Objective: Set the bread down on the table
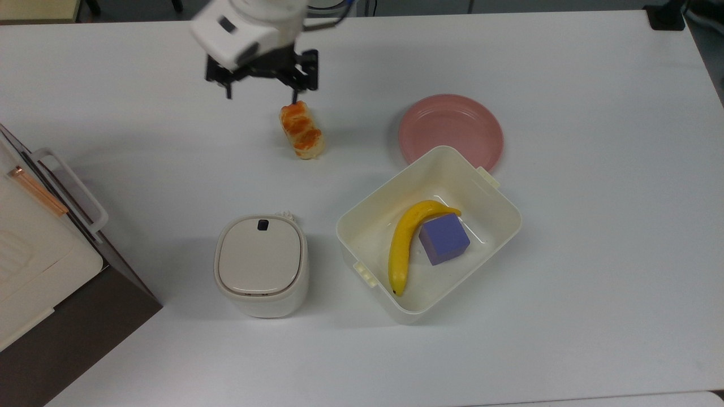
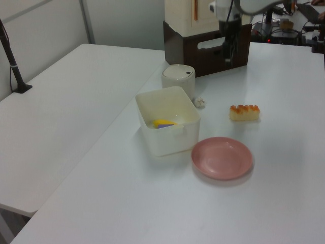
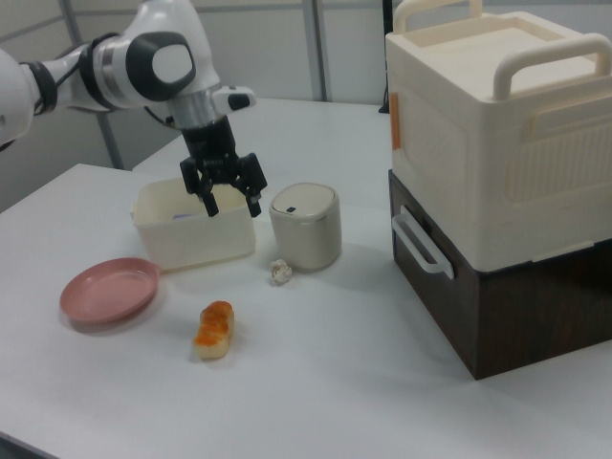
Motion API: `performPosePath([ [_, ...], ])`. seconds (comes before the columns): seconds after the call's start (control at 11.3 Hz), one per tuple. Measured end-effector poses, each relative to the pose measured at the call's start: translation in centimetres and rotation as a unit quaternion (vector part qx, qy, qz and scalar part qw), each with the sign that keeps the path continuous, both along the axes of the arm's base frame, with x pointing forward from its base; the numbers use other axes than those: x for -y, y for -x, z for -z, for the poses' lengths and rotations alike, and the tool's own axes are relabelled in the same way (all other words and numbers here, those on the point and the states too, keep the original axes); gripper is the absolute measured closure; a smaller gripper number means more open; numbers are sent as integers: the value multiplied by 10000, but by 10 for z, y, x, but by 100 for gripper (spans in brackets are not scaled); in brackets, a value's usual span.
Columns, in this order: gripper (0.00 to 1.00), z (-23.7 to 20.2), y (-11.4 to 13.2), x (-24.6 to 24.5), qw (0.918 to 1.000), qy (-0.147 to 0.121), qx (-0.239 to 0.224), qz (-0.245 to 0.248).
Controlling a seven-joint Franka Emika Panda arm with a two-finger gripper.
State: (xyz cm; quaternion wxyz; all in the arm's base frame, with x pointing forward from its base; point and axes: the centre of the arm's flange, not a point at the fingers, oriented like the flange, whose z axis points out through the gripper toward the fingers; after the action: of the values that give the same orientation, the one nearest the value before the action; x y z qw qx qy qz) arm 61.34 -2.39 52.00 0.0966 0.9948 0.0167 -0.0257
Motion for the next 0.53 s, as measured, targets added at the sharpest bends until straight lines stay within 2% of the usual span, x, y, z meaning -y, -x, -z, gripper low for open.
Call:
performPosePath([
  [0.18,0,-22,-3,11,9996,-120,200,144],
  [0.35,0,-47,-6,32,9939,-792,506,580],
  [0.44,0,-59,-4,49,9893,-1034,608,827],
  [0.53,0,-68,0,62,9867,-1144,588,999],
])
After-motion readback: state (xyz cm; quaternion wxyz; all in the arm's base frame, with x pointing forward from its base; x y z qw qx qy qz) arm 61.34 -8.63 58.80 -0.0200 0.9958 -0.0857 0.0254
